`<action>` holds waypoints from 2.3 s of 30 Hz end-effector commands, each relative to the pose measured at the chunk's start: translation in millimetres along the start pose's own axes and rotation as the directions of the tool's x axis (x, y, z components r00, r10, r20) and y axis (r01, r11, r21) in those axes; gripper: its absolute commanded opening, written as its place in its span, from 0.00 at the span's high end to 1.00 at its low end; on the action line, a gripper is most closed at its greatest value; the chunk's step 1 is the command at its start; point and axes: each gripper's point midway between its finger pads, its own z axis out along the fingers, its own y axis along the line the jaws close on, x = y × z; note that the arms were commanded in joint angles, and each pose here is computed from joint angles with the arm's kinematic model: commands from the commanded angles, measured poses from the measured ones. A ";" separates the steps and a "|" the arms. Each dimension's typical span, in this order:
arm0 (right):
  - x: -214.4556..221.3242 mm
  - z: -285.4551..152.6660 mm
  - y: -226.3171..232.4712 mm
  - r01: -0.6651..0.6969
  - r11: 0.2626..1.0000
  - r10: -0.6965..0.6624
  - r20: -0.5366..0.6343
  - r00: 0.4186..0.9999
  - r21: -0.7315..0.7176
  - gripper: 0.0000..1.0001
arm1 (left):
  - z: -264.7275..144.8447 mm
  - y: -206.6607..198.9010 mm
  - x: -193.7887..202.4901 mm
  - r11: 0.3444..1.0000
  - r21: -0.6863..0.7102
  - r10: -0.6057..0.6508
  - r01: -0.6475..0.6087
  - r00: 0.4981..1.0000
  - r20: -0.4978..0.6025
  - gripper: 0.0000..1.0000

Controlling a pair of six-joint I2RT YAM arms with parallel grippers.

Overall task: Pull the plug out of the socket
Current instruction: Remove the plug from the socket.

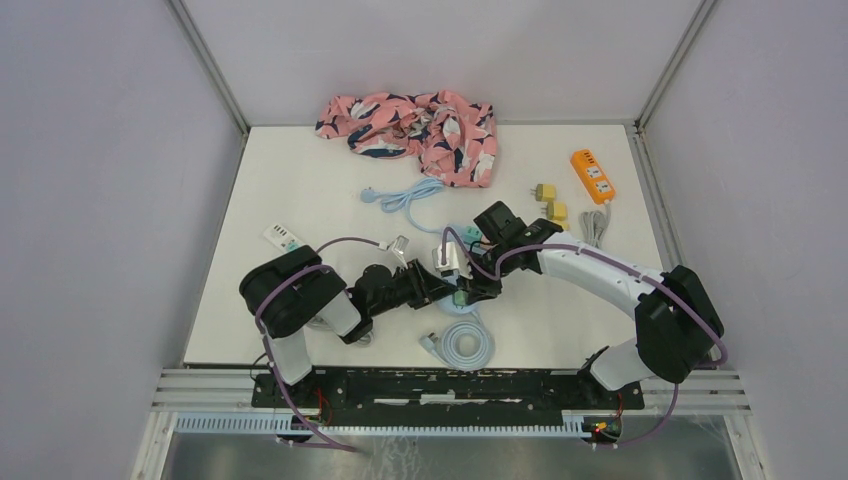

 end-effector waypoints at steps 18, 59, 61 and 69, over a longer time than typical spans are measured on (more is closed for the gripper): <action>-24.1 0.8 12.9 0.028 0.998 -0.025 0.056 0.998 -0.058 1.00 | 1.3 -18.8 -21.4 0.996 0.064 0.053 -0.059 0.995 0.090 0.97; -15.0 -17.1 7.4 0.017 0.999 -0.014 0.068 0.998 -0.046 1.00 | -8.9 2.2 -28.7 0.999 -0.025 0.045 -0.041 0.987 0.156 0.97; -14.4 -20.6 -3.2 -0.001 1.000 0.001 0.044 0.999 0.004 1.00 | -10.9 5.6 -28.9 0.998 -0.039 0.045 -0.039 0.986 0.161 0.97; -14.3 -26.3 -1.0 -0.016 1.000 0.016 0.040 0.999 -0.008 1.00 | -14.6 12.4 -32.8 0.997 -0.071 0.044 -0.031 0.981 0.187 0.97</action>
